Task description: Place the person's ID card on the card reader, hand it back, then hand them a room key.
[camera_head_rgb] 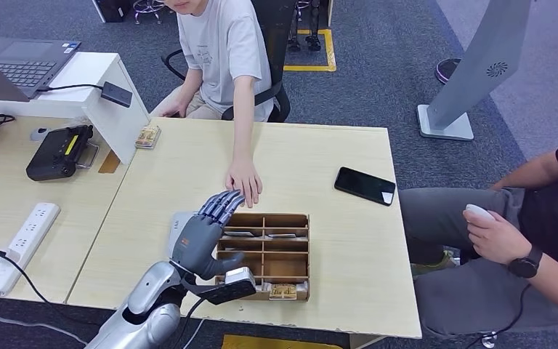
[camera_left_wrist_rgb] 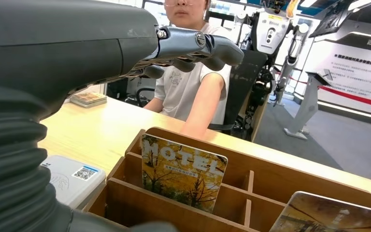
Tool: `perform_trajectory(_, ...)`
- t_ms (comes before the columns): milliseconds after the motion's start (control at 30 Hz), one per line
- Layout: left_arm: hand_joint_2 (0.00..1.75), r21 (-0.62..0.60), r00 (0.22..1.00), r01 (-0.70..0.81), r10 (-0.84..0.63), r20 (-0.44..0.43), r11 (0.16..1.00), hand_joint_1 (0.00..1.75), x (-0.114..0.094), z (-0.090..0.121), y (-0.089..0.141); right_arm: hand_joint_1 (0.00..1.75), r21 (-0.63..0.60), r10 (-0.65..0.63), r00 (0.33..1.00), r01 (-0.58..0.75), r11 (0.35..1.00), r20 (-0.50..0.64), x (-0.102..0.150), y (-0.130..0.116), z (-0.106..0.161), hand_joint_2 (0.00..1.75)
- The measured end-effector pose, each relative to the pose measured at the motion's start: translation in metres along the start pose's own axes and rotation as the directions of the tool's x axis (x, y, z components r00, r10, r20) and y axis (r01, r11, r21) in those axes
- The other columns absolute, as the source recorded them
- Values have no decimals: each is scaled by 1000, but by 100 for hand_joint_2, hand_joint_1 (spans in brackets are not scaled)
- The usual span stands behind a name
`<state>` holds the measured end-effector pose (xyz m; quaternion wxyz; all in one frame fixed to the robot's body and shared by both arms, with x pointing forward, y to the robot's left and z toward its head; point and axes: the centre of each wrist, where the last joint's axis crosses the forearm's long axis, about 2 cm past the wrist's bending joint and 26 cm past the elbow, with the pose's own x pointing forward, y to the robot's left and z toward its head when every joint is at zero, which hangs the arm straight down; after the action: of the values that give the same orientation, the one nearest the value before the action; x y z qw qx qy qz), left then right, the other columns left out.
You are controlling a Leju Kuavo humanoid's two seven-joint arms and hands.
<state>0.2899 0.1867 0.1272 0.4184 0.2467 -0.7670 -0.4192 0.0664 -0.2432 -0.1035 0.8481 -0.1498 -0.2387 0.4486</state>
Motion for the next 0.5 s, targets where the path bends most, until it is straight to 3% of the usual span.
perform_trajectory(500,175,-9,999,-33,33,-11,999,175,-6,2,-3,0,-5,0,1000,0,1000,2,0,-2,-1,175)
